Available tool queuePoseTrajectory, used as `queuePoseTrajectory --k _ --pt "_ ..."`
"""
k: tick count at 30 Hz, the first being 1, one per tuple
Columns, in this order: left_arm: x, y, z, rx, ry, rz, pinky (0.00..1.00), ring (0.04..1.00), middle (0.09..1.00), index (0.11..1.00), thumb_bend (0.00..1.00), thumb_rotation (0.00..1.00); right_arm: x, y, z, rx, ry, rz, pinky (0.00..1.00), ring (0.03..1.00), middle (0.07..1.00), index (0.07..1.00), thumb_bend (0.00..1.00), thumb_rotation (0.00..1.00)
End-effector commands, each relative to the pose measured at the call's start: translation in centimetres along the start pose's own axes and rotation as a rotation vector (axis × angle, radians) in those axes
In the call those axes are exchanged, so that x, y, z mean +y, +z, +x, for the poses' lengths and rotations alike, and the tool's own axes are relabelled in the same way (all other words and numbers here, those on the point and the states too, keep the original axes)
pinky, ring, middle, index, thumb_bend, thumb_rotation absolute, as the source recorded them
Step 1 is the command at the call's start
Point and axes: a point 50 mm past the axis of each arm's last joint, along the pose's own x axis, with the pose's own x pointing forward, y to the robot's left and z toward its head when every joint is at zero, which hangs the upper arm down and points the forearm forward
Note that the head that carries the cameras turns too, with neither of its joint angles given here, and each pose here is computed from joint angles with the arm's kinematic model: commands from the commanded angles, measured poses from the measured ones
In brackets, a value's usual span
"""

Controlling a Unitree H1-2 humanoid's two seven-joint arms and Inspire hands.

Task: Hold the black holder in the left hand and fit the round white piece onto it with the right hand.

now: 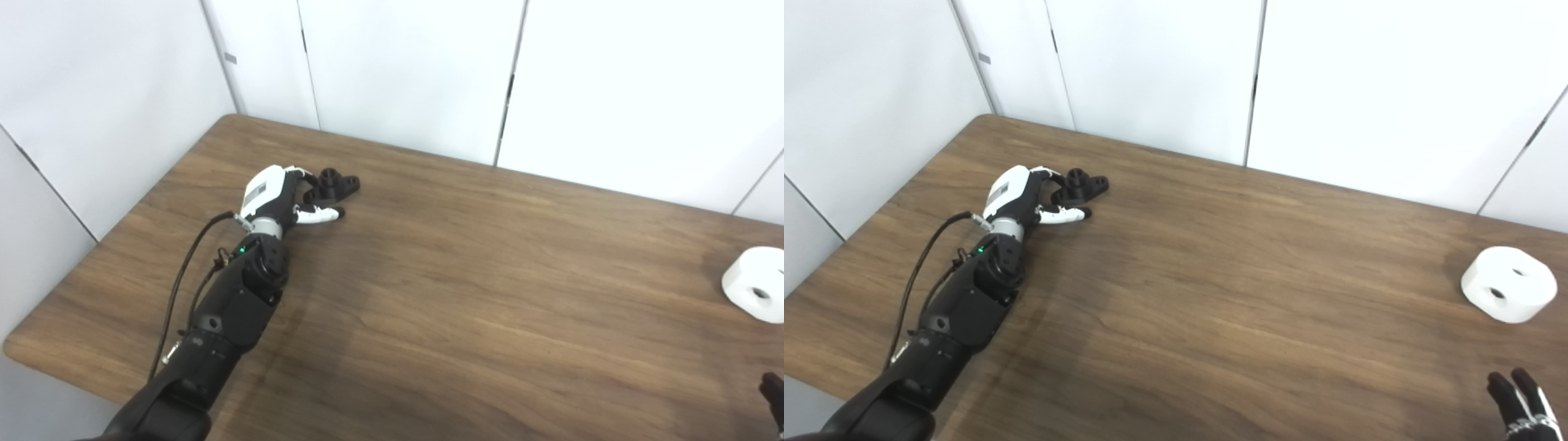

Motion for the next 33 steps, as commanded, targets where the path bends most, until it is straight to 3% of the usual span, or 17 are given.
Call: queuePoseTrajectory --k 1,4,7,10,11,14,22,33 --pt "2.62 1.42 1.42 -0.042 0.099 0.011 0.98 0.983 0.913 0.679 0.87 0.27 0.40 0.38 -0.25 -0.035 -0.004 0.024 1.00 0.914 0.885 0.921 0.66 0.92" --pt "2.61 1.46 1.48 -0.046 0.098 0.017 0.97 0.983 0.909 0.661 0.86 0.26 0.39 0.40 -0.18 -0.035 0.008 0.025 1.00 0.906 0.894 0.924 0.66 0.92" --pt "2.51 1.39 1.48 -0.058 0.094 0.003 0.98 0.979 0.900 0.623 0.83 0.24 0.31 0.59 -0.15 -0.012 0.034 0.028 1.00 0.979 0.922 0.952 0.78 0.96" --pt "2.32 1.51 1.37 -0.059 0.097 -0.011 0.98 0.976 0.887 0.567 0.81 0.20 0.22 0.70 -0.12 0.000 0.041 0.024 1.00 0.998 0.928 0.960 0.78 0.97" --pt "2.26 1.54 1.34 -0.067 0.100 -0.011 0.98 0.978 0.885 0.521 0.64 0.13 0.17 0.73 -0.11 0.005 0.040 0.016 1.00 0.999 0.932 0.964 0.78 0.97" --pt "2.11 1.43 1.33 -0.083 0.116 -0.019 0.98 0.984 0.887 0.492 0.54 0.07 0.10 0.83 -0.07 0.019 0.035 0.001 1.00 0.989 0.934 0.960 0.77 0.98" --pt "2.03 1.35 1.30 -0.120 0.142 -0.026 0.94 0.971 0.851 0.487 0.52 0.05 -0.12 1.07 0.01 0.031 0.026 0.007 1.00 0.998 0.939 0.958 0.76 0.96" --pt "1.87 1.23 1.29 -0.128 0.102 0.001 0.92 0.959 0.858 0.489 0.51 0.05 0.03 0.90 0.21 0.035 0.019 -0.003 1.00 0.961 0.919 0.951 0.77 0.97"
